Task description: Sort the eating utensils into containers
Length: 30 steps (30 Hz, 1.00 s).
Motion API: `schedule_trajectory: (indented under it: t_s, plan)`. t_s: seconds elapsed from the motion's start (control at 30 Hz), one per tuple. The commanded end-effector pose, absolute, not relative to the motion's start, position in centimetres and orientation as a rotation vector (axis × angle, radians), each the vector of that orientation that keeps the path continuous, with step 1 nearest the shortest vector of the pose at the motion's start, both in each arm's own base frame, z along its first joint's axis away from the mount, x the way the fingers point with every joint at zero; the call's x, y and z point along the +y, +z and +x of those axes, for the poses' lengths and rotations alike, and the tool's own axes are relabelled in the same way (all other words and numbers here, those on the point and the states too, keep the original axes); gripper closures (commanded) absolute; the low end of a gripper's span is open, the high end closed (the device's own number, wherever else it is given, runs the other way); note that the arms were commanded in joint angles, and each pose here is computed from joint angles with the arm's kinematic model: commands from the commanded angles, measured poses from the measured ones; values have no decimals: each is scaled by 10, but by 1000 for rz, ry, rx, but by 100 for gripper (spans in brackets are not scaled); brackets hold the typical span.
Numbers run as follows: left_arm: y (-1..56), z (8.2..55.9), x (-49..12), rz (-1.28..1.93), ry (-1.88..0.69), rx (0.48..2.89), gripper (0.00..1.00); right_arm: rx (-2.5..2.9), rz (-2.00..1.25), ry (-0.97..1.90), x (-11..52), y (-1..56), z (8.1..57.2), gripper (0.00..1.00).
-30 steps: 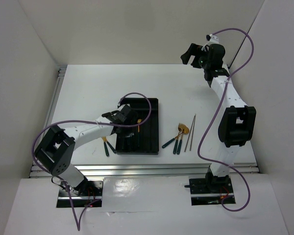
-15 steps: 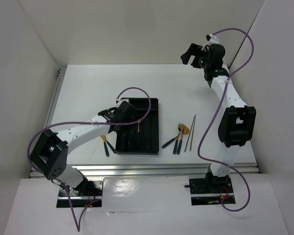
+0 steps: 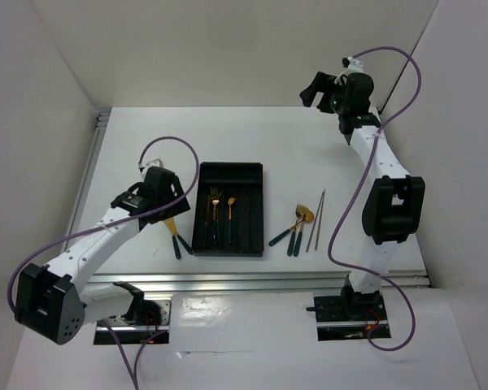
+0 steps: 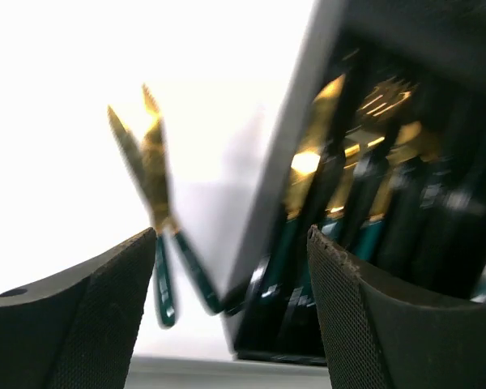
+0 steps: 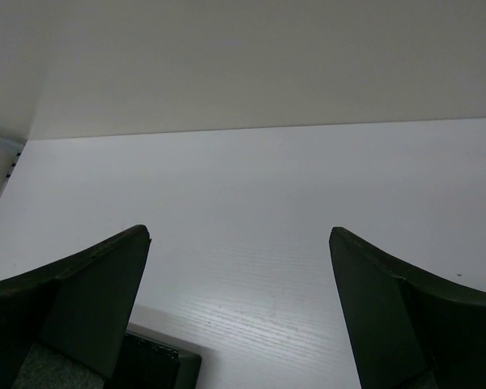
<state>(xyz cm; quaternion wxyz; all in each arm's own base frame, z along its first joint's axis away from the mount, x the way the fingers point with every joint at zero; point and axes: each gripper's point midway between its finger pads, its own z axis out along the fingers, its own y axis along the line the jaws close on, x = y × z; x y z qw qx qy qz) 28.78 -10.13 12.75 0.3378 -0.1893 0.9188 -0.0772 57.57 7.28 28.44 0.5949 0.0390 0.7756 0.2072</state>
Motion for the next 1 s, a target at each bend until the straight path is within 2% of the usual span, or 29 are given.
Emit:
schedule_trajectory:
  t_s: [0.0, 0.17, 0.43, 0.6, 0.97]
  plan:
    - [99, 261, -90, -595, -191, 2464, 19, 1703, 62, 485, 71, 325, 572, 0]
    - [65, 235, -82, -704, -144, 2545, 20, 1713, 51, 501, 74, 321, 573, 0]
    - [38, 211, -84, -761, -155, 2629, 36, 1713, 51, 501, 74, 321, 573, 0]
    - [25, 199, -82, -767, -129, 2680, 41, 1713, 51, 501, 74, 321, 573, 0]
    - [5, 186, -78, -799, -35, 2773, 47, 1712, 59, 492, 72, 321, 574, 0]
